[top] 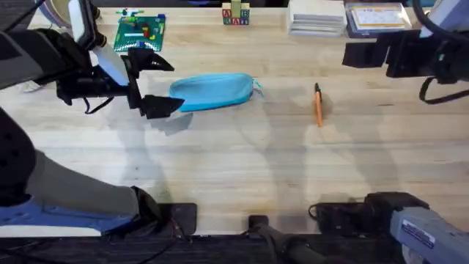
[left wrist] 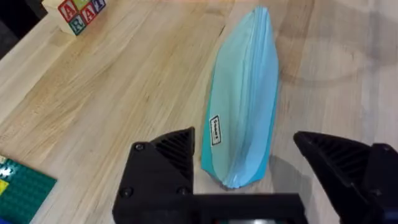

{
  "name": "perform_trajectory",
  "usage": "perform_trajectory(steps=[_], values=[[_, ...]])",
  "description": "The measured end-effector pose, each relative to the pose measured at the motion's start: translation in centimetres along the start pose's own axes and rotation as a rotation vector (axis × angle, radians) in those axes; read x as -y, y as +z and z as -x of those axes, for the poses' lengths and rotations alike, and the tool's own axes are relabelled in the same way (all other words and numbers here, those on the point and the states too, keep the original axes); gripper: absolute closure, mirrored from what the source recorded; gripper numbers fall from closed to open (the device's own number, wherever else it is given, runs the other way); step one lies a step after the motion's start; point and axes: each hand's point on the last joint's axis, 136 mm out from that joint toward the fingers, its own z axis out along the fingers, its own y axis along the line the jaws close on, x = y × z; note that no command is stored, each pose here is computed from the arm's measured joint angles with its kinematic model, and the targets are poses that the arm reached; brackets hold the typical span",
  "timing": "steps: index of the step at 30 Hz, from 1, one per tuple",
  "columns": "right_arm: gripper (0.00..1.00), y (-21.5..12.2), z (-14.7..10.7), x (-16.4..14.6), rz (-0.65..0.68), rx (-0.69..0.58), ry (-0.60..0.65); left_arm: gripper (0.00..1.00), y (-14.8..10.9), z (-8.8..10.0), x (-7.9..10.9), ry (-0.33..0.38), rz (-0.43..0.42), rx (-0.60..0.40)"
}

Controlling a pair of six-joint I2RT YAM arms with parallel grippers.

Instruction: Unzip the bag, pick up the pens from the table one at a time and place them inside, then zip the bag closed.

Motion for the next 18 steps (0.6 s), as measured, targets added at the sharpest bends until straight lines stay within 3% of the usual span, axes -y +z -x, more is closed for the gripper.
perform_trajectory(steps=[18], values=[[0.005,0.0,-0.8,0.0,0.000,-0.031,0.002,0.008,0.5,-1.3,-0.2,-0.025,-0.014,-0.022]])
